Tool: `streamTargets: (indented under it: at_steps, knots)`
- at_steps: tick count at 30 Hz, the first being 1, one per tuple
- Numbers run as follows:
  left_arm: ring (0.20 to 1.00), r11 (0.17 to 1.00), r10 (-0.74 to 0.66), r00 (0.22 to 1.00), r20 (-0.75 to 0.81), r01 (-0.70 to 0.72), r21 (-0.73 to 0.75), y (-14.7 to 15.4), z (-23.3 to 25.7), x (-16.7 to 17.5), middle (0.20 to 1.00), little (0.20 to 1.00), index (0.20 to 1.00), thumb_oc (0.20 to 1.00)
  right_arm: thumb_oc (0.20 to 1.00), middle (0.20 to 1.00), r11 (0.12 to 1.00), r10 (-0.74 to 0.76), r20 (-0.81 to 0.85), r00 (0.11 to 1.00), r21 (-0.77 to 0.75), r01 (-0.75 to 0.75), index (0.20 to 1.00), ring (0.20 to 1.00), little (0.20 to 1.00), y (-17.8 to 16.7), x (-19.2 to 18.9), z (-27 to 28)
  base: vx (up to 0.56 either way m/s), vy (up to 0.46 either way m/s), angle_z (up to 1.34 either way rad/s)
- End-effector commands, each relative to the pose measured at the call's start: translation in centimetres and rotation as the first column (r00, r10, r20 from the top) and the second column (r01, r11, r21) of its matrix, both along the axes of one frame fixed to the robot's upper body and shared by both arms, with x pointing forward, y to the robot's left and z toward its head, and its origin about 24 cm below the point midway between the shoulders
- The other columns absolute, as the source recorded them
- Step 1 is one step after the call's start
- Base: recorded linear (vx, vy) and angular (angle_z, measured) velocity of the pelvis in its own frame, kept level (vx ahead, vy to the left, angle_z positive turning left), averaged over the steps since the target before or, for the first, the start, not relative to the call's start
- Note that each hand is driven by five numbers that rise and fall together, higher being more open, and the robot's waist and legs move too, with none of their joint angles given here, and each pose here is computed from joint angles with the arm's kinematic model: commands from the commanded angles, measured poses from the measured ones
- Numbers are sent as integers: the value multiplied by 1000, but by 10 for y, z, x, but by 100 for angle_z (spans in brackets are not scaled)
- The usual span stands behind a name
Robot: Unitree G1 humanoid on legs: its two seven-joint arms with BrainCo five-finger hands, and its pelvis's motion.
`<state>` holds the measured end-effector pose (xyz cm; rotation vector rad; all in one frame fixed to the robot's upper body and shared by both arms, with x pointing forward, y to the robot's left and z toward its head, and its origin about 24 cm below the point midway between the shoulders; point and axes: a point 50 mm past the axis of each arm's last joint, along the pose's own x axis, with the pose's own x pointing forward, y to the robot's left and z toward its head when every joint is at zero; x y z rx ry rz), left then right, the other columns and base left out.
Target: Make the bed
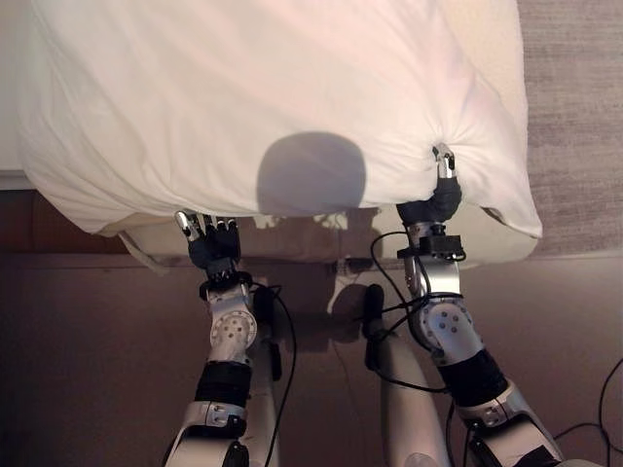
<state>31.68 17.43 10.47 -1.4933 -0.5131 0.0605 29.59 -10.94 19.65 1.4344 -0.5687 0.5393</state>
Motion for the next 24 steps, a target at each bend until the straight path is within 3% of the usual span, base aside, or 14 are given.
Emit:
streamTargets:
  at_steps: [1,8,17,24]
  knots:
    - [1000,997,-35,985,169,23,75,-4,24,-5,1000,1000,1000,1000,200,200,991,-103,295,950,117,71,200,200,200,-22,-33,33,0,0,0]
    - [1000,992,-15,977,213,-12,125,2,42,-2,1000,1000,1000,1000,200,200,992,-93,281,955,107,65,200,200,200,-20,-30,31,0,0,0]
    - [1000,948,58,996,71,-77,308,19,64,12,1000,1000,1000,1000,200,200,998,-53,213,976,51,43,200,200,200,-16,-21,31,0,0,0]
    - [1000,933,176,984,3,-167,319,36,75,19,1000,1000,1000,1000,200,200,997,-68,175,982,37,62,200,200,200,-20,-17,31,0,0,0]
